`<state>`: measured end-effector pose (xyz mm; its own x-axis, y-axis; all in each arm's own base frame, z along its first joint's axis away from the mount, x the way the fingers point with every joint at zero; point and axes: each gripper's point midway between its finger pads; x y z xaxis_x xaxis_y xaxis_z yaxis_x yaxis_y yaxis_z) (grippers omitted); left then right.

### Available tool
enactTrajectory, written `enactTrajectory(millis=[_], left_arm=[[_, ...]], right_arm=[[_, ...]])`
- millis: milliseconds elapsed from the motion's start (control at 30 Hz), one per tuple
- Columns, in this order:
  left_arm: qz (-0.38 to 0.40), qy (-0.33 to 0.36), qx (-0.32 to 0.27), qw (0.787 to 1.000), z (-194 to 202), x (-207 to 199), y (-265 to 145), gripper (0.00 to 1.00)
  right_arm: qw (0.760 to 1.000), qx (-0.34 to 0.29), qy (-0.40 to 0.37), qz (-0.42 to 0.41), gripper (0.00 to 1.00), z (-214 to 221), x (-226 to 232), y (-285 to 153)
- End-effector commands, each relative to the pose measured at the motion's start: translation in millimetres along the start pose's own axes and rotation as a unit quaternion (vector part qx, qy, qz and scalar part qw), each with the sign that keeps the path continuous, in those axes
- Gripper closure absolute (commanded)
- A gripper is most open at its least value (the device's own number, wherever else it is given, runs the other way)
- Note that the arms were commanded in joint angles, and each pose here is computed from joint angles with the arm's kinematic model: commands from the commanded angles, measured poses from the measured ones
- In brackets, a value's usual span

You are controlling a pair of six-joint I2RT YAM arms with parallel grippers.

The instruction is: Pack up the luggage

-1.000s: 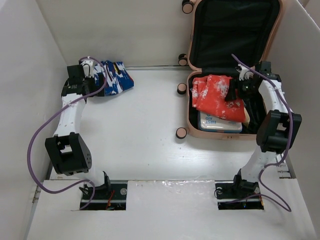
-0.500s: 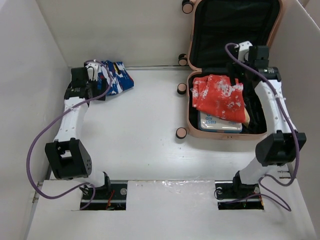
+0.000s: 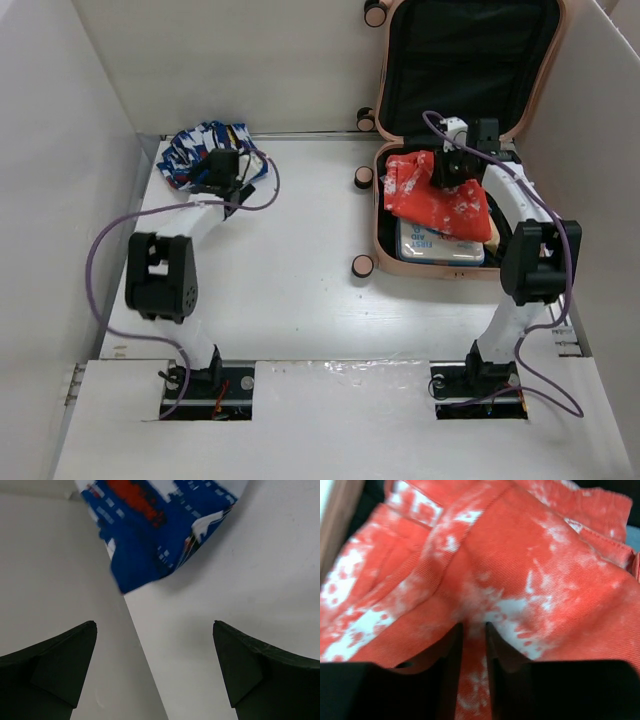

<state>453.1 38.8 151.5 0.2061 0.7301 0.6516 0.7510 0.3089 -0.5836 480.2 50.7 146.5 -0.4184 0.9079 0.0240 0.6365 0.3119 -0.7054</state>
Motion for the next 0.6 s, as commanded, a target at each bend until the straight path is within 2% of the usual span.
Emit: enactTrajectory(millis=[0,67,100,233,467,567], left_arm=[[-0.072,0.129,-0.004,0.989,-18,10,35,0.0],[-0.08,0.138,0.005,0.987,-36,9,67,0.0],[-0.064,0.148,0.026,0.986,-31,6,77,0.0],[-0.04,0.134,0.022,0.99,-45,-11,111,0.0],[-0.11,0.132,0.043,0.984,-38,-22,153,0.0],[-0.091,0.131,0.049,0.986,-36,-33,165,0.02]], right_arm=[[0.998,-0.049,-0.012,-0.028,0.68,-30,18,-23],[0.997,-0.073,-0.02,-0.026,0.64,-44,21,-38],[0.996,-0.078,-0.022,-0.024,0.6,-51,22,-46],[0.995,-0.091,-0.027,-0.016,0.54,-61,21,-58],[0.996,-0.086,-0.024,-0.011,0.52,-65,21,-58],[0.997,-0.075,-0.023,-0.005,0.52,-65,22,-60]])
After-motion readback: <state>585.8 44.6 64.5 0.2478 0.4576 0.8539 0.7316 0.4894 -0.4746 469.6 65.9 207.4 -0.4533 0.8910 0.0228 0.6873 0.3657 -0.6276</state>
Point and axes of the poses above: each gripper's point midway between its finger pads, its own y axis out along the fingers, its own x axis along the line the jaws close on, z = x × y, and after that the axes turned 5 degrees about -y, right-handed
